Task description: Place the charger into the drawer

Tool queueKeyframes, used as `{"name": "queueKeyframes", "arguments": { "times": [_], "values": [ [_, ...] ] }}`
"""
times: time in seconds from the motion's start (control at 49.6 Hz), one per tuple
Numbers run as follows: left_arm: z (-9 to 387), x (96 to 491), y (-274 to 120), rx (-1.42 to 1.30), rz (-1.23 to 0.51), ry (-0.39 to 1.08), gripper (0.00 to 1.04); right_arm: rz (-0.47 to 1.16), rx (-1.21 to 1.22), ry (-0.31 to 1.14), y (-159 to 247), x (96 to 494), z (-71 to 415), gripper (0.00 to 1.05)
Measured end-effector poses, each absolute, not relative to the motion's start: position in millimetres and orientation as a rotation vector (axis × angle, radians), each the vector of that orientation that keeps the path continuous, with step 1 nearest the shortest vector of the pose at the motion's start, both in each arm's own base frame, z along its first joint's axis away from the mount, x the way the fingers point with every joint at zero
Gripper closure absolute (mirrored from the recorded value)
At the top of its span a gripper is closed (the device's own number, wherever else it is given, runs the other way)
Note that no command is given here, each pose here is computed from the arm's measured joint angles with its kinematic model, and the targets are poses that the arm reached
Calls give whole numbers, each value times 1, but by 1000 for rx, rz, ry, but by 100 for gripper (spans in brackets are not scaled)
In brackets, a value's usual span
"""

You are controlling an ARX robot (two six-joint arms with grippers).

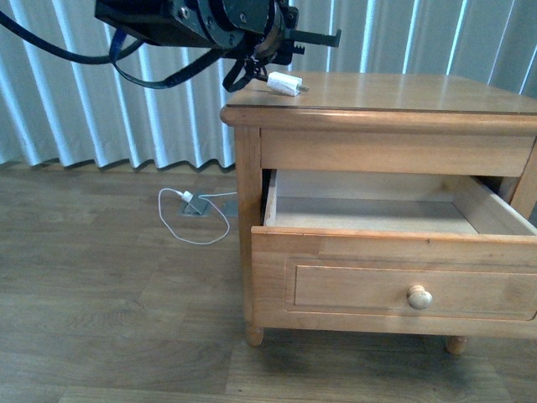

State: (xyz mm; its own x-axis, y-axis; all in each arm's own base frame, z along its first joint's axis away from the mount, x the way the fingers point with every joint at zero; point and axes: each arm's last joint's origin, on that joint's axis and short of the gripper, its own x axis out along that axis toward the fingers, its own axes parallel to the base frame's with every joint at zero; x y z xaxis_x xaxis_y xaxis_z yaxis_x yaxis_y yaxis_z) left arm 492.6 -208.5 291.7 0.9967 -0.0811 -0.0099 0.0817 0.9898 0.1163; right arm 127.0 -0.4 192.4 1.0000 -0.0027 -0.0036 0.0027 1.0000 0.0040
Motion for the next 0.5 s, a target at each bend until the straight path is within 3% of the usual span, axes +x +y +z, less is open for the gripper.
{"name": "queueKeyframes", "arguments": {
  "times": [0.242,0.504],
  "values": [
    [341,441,-204,127,-178,-88,100,-3,4,4,0,127,192,9],
    [349,401,-212,86,-296,-85,100,-3,4,4,0,127,192,9]
  ]
}}
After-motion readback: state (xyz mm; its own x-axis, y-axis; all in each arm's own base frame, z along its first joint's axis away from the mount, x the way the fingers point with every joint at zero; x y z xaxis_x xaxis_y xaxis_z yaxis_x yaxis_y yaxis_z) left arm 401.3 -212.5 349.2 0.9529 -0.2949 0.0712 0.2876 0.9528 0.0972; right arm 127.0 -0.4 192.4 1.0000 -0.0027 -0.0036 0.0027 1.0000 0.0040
